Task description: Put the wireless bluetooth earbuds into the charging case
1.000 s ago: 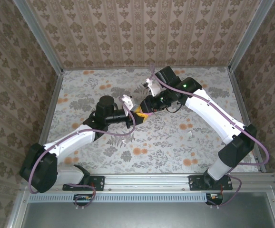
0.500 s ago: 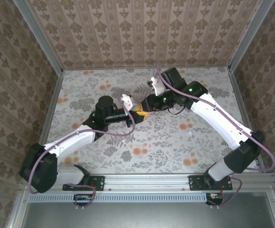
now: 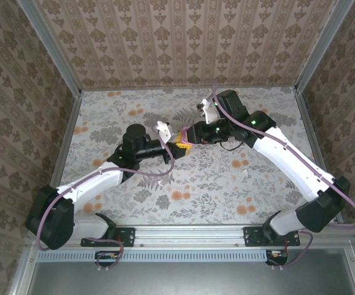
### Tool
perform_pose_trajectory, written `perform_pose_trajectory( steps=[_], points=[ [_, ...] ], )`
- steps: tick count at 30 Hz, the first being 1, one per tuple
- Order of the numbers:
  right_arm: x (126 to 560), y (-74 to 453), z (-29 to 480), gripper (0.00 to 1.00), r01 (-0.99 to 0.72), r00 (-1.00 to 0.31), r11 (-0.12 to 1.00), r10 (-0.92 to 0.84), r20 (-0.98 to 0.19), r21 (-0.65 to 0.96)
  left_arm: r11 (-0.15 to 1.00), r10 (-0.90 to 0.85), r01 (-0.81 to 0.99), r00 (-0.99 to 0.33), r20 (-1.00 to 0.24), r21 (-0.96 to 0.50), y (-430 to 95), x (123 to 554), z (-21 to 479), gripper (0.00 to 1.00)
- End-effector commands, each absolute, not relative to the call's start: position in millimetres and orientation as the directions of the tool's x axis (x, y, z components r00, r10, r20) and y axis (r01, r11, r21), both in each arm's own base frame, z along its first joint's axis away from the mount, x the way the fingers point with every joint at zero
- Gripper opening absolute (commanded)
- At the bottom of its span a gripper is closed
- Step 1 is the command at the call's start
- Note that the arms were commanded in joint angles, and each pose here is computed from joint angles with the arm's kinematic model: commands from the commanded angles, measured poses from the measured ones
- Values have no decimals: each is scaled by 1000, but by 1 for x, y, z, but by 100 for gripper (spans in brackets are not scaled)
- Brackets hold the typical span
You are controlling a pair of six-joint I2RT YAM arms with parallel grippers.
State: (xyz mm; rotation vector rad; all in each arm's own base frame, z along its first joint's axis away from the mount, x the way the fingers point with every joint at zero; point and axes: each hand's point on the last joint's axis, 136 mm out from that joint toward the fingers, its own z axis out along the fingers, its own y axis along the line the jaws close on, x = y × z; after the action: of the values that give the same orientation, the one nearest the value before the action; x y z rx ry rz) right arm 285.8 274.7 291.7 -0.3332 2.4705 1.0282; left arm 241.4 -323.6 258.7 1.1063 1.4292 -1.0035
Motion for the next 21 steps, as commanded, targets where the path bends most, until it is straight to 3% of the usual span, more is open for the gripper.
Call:
perform_pose_trajectory(
  steps=[1,5,11,18,21],
  points=[
    [290,274,305,29,-367,-863,668,15,-505,648,239,79,971,-12,-997,7,-321,239,275,34],
    [286,268,318,23,-376,-845,648,53,-531,663,248,81,969,-5,-997,16,-320,240,275,34],
    [285,261,329,23,-377,-825,642,95,-557,668,251,84,968,0,-996,21,-319,239,275,35],
    [303,229,345,28,-309,-754,666,263,-602,679,250,79,968,10,-997,30,-318,237,280,35],
    [318,205,339,31,-195,-736,666,386,-556,720,234,84,972,14,-996,34,-319,234,282,35]
  ],
)
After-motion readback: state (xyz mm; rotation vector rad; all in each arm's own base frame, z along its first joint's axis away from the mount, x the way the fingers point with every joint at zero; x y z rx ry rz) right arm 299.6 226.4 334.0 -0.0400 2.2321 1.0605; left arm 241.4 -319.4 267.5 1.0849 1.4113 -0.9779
